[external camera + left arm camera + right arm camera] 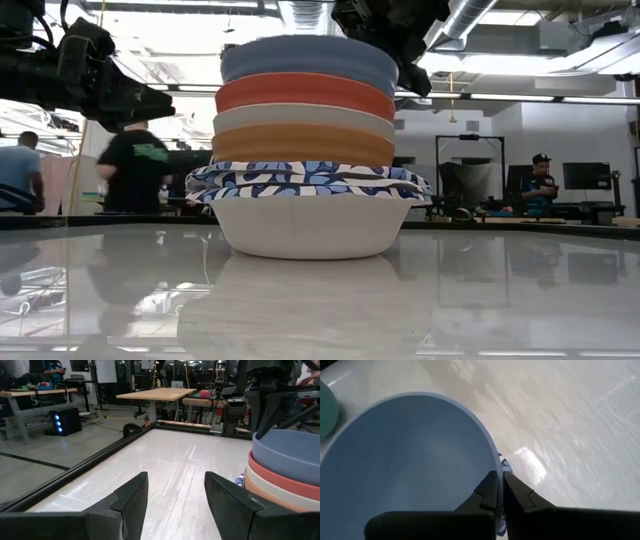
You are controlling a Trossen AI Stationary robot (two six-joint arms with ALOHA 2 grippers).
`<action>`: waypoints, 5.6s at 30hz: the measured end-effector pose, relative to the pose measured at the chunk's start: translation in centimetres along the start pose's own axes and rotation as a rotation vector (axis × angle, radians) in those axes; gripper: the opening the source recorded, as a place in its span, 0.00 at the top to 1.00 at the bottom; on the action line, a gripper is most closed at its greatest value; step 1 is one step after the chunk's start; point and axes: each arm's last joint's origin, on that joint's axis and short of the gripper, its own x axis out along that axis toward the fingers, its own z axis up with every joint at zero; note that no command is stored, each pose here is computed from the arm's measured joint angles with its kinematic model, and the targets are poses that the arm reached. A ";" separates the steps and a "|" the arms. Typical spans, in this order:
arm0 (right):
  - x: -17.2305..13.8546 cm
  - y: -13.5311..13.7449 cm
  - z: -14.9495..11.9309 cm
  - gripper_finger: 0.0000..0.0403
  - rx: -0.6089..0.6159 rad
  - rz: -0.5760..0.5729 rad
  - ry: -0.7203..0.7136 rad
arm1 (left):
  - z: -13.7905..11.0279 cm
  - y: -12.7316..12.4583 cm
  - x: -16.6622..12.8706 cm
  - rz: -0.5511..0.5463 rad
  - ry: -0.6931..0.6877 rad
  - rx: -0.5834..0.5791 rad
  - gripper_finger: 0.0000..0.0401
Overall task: Nest bowls inside each other by size order
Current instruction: Stack the blue bowl into the red bowl, then stack the pink bowl into the blue bowl
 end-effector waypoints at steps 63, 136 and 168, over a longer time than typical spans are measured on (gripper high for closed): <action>-3.9 0.4 1.9 0.55 -0.071 0.128 0.165 | 0.0 0.0 0.0 0.000 0.000 0.000 0.54; -14.5 1.6 -24.2 0.63 0.458 -0.355 0.490 | 0.0 0.0 0.0 0.001 0.000 0.000 0.54; -14.8 -1.0 -25.5 0.63 0.311 -0.223 0.366 | 0.0 0.0 0.0 0.000 0.000 0.000 0.54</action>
